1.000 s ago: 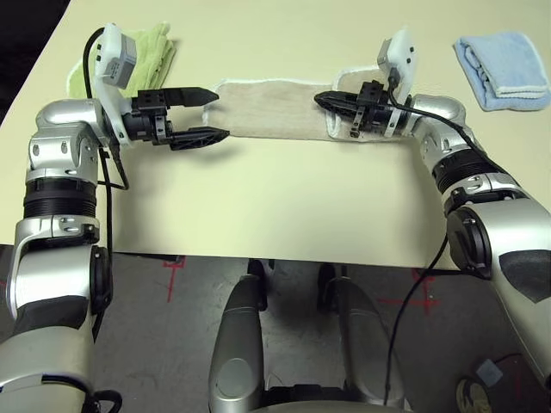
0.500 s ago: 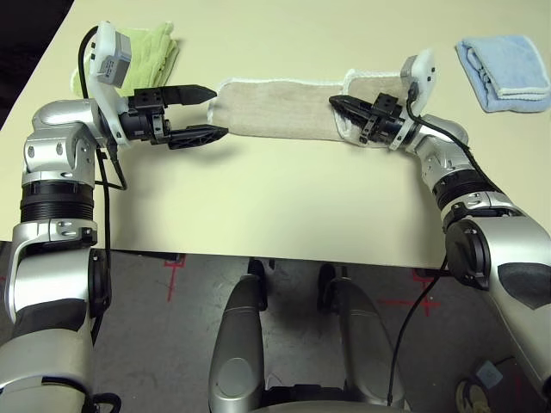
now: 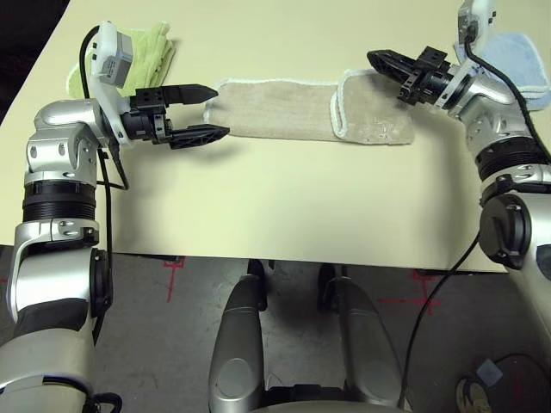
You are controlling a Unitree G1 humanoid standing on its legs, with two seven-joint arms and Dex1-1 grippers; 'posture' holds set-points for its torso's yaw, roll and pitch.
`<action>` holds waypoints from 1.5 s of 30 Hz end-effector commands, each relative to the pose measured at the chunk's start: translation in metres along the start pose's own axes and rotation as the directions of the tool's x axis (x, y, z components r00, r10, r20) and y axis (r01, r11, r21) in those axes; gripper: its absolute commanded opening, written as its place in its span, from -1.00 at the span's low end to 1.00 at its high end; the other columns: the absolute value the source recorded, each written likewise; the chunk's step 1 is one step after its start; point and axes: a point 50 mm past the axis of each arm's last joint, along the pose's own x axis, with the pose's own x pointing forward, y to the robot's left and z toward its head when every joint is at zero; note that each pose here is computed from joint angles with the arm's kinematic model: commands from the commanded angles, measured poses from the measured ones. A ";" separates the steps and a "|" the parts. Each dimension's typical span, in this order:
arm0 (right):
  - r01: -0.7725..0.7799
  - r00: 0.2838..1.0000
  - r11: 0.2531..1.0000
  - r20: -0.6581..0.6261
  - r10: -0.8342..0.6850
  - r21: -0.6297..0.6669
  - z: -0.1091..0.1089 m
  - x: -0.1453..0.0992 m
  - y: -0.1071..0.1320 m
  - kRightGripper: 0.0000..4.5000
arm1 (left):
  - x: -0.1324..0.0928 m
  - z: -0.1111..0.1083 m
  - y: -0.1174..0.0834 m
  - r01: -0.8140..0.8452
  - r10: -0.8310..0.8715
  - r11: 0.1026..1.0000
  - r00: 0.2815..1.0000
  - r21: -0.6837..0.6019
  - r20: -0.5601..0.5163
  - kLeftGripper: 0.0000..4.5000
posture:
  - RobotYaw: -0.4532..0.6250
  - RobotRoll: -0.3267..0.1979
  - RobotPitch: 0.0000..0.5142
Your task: Fold the towel and set it aside.
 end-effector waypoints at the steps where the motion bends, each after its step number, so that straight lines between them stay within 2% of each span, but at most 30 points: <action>1: -0.005 0.999 1.000 -0.043 0.004 -0.002 -0.013 0.008 0.007 -0.98 | 0.002 -0.001 0.001 0.009 -0.009 1.000 1.000 0.000 -0.002 1.00 | -0.14 0.25 0.43; 3: 0.044 0.999 0.997 -0.023 -0.042 0.061 -0.026 0.012 0.011 -0.98 | 0.004 -0.001 0.000 0.013 -0.013 1.000 1.000 0.001 0.001 1.00 | -0.13 0.25 0.42; 7: 0.161 0.985 0.979 -0.086 -0.151 0.124 -0.061 0.006 0.017 -0.98 | 0.005 -0.001 -0.001 0.016 -0.016 1.000 1.000 0.002 0.007 1.00 | -0.08 0.25 0.42; 14: 0.251 0.964 0.947 -0.137 -0.226 0.201 -0.088 -0.002 0.023 -0.98 | -0.005 0.000 -0.003 -0.001 0.001 1.000 1.000 0.001 -0.014 1.00 | -0.04 0.25 0.43; 19: 0.196 0.980 0.967 -0.054 -0.190 0.165 -0.065 0.001 0.015 -0.98 | -0.008 -0.001 -0.002 -0.013 0.013 1.000 1.000 0.001 -0.016 1.00 | -0.06 0.25 0.42; 21: 0.151 0.988 0.980 -0.005 -0.152 0.129 -0.049 -0.001 0.010 -0.98 | -0.007 -0.001 -0.001 -0.019 0.019 1.000 1.000 0.004 -0.014 1.00 | -0.07 0.25 0.42; 25: 0.062 0.995 0.997 0.078 -0.066 0.045 -0.017 -0.010 0.000 -0.98 | -0.006 -0.002 0.000 -0.022 0.022 1.000 1.000 0.006 -0.011 1.00 | -0.10 0.25 0.41; 29: -0.032 0.993 0.999 0.113 0.035 -0.032 0.003 -0.023 -0.006 -0.98 | -0.004 -0.003 0.001 -0.023 0.023 1.000 1.000 0.007 -0.007 1.00 | -0.12 0.25 0.41; 36: -0.219 0.973 0.963 0.045 0.228 -0.155 0.009 -0.046 -0.003 -0.98 | -0.003 -0.005 0.002 -0.026 0.026 1.000 1.000 0.010 -0.004 1.00 | -0.14 0.25 0.42; 42: -0.314 0.949 0.940 -0.010 0.316 -0.135 -0.003 -0.059 0.001 -0.98 | -0.004 -0.007 0.002 -0.031 0.031 0.999 0.999 0.009 -0.010 1.00 | -0.14 0.25 0.43; 45: -0.318 0.948 0.939 -0.049 0.314 -0.129 -0.012 -0.068 0.001 -0.98 | -0.002 -0.005 0.004 -0.044 0.043 0.998 0.999 0.044 0.011 1.00 | -0.14 0.25 0.43</action>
